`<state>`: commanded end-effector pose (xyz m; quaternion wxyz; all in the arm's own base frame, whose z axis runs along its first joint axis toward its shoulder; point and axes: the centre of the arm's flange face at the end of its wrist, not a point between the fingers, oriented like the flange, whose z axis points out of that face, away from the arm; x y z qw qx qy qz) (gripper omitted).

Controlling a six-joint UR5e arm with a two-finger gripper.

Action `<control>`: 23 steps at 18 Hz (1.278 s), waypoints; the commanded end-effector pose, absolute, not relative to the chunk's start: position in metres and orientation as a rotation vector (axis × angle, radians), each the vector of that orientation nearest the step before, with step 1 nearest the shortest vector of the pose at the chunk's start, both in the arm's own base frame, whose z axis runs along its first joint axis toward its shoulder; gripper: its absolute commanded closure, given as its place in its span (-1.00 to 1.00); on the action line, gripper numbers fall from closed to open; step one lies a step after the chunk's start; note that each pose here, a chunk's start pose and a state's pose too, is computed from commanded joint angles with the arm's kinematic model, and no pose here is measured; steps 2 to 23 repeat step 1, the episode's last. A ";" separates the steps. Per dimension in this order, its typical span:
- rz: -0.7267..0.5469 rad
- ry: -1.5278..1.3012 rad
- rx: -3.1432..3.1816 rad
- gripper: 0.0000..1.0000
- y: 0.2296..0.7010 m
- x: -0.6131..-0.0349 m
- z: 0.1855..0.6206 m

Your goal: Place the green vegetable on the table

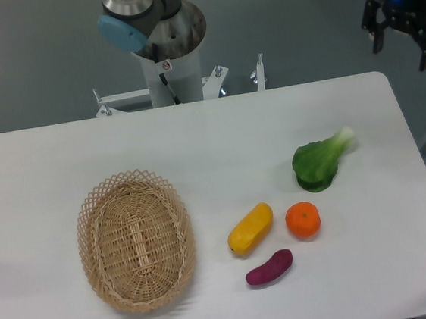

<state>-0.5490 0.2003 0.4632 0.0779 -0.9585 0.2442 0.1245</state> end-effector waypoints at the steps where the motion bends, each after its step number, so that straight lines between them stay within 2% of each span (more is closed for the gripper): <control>1: 0.375 0.731 -2.869 -1.00 0.200 -0.549 0.463; 23: 0.375 0.731 -2.869 -1.00 0.200 -0.549 0.463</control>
